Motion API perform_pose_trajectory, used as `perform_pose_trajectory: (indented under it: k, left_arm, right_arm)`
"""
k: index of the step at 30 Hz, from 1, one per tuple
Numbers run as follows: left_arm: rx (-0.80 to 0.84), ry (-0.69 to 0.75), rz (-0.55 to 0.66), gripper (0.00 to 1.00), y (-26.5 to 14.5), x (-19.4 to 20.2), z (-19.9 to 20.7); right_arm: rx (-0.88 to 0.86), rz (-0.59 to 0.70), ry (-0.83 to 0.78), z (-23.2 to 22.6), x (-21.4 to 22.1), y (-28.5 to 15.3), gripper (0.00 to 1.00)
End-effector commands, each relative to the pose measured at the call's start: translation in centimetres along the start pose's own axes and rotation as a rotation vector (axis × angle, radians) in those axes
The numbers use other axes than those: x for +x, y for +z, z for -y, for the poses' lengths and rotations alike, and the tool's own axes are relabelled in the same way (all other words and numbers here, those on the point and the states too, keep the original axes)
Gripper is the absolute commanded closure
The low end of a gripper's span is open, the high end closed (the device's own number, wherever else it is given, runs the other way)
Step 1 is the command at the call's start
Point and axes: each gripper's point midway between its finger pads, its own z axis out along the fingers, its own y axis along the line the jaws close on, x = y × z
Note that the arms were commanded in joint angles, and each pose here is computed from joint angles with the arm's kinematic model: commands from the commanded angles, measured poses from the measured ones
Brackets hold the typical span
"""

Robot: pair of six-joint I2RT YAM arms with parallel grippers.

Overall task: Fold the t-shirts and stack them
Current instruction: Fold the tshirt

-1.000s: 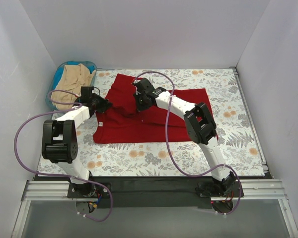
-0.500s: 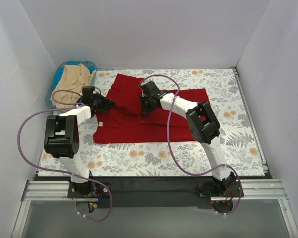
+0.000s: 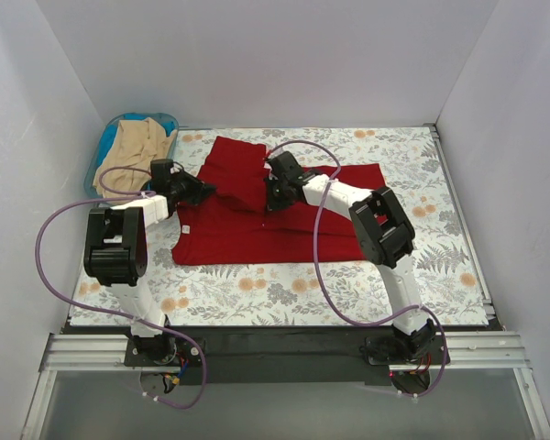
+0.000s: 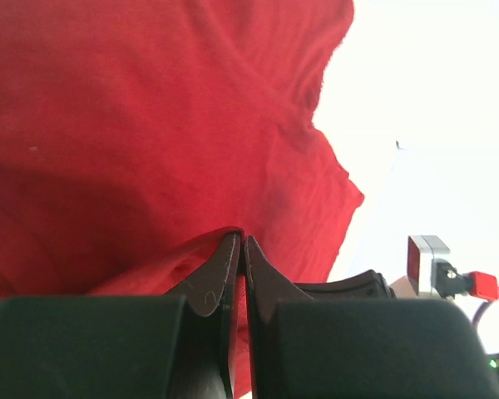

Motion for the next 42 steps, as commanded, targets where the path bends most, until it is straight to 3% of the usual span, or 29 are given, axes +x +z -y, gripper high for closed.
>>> perform_pose_trajectory:
  k: [1, 15, 19, 22, 25, 29, 30, 35, 42]
  left_arm:
    - [0.08, 0.036, -0.004, 1.0, -0.7, -0.2, 2.0]
    - [0.063, 0.018, 0.014, 1.0, -4.5, 0.8, -0.9]
    - [0.029, 0.006, -0.002, 1.0, -5.2, 1.7, -1.8]
    - [-0.012, -0.011, -0.008, 0.99, -5.8, 2.5, -3.1]
    - [-0.062, -0.025, 0.002, 0.92, -6.6, 3.1, -4.4]
    - [-0.107, -0.021, 0.035, 0.63, -7.7, 3.2, -5.5]
    - [-0.116, -0.019, 0.037, 0.62, -7.8, 3.4, -5.7]
    - [-0.136, -0.007, 0.081, 0.62, -9.6, 3.1, -5.5]
    - [-0.081, 0.014, 0.009, 0.78, -10.2, 4.8, -4.6]
  right_arm:
    - [-0.057, 0.089, 0.028, -1.3, -2.9, -2.4, 0.99]
    - [-0.132, 0.086, 0.083, -1.8, -1.2, -4.3, 0.99]
    - [-0.145, 0.067, 0.09, -1.7, 0.3, -4.6, 0.9]
    - [-0.154, 0.066, 0.091, -1.8, 1.0, -5.3, 0.78]
    - [-0.145, 0.08, 0.084, -1.7, 1.1, -6.3, 0.64]
    - [-0.114, 0.12, 0.065, -1.1, 0.5, -8.3, 0.53]
    - [-0.093, 0.129, 0.063, -0.7, 0.4, -8.7, 0.53]
    - [-0.033, 0.093, 0.044, 0.4, 2.8, -10.9, 0.56]
    - [0.074, 0.004, 0.042, 2.9, 8.3, -11.0, 0.62]
